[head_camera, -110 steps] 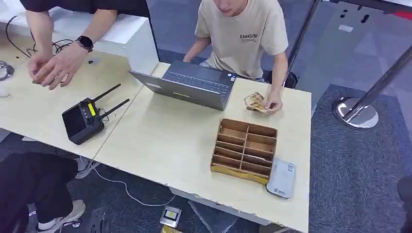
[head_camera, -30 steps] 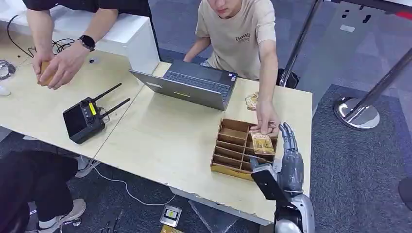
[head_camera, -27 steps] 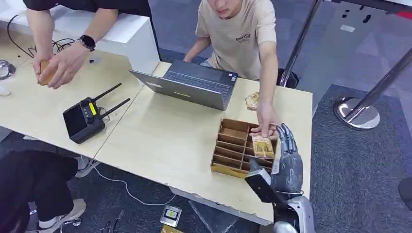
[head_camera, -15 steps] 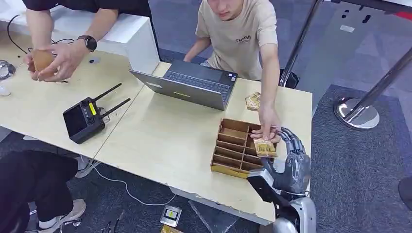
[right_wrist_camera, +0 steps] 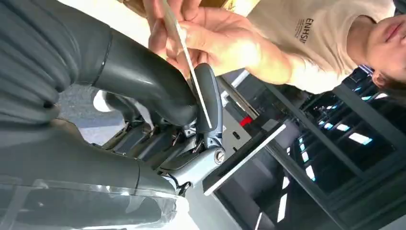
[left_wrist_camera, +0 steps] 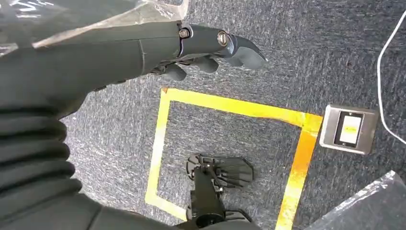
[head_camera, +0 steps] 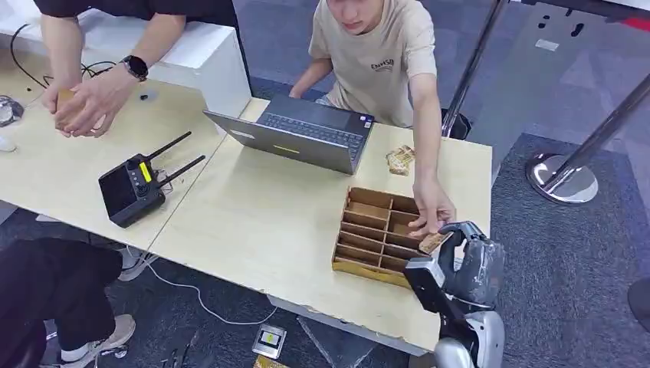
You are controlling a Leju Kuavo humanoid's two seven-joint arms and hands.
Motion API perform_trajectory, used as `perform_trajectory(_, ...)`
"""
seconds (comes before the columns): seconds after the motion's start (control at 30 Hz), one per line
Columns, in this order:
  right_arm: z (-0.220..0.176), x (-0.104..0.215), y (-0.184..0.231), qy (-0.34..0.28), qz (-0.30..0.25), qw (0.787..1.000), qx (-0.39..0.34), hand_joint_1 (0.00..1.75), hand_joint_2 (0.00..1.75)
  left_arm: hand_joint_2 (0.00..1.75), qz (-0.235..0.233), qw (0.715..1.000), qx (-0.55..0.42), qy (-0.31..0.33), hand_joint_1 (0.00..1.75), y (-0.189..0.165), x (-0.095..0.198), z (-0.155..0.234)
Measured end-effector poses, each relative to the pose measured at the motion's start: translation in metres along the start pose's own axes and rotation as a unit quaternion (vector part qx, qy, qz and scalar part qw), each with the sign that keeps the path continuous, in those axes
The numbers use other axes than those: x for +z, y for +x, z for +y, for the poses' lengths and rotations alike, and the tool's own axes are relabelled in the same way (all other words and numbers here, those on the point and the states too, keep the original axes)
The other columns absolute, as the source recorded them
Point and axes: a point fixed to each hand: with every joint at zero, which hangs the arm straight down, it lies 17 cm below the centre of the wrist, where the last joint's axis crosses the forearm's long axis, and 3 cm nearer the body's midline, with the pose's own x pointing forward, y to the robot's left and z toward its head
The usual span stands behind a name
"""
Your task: Pass the card to the sensor for recognition and then transmit it.
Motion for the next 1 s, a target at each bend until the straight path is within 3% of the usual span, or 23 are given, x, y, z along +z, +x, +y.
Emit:
perform_trajectory(0.27,-0.009,-0.001,-0.018,-0.025,0.062,0.995,-0.073,1.75,1.75,0.0,-0.003,1.0,-0.004,0.001,0.0,0.0,0.001,-0.002)
perform_trajectory(0.43,-0.018,-0.002,-0.041,-0.05,0.133,0.978,-0.152,1.75,1.75,0.0,-0.007,1.0,0.0,0.002,0.0,0.0,0.001,-0.001)
perform_trajectory(0.57,-0.028,-0.004,-0.052,-0.061,0.152,0.971,-0.174,1.75,1.75,0.0,-0.005,1.0,0.006,0.007,0.0,-0.002,0.001,0.0)
perform_trajectory(1.0,-0.07,0.036,-0.09,-0.042,0.181,0.976,-0.118,1.75,1.75,0.0,0.005,0.999,0.026,0.018,0.0,-0.02,0.003,0.005)
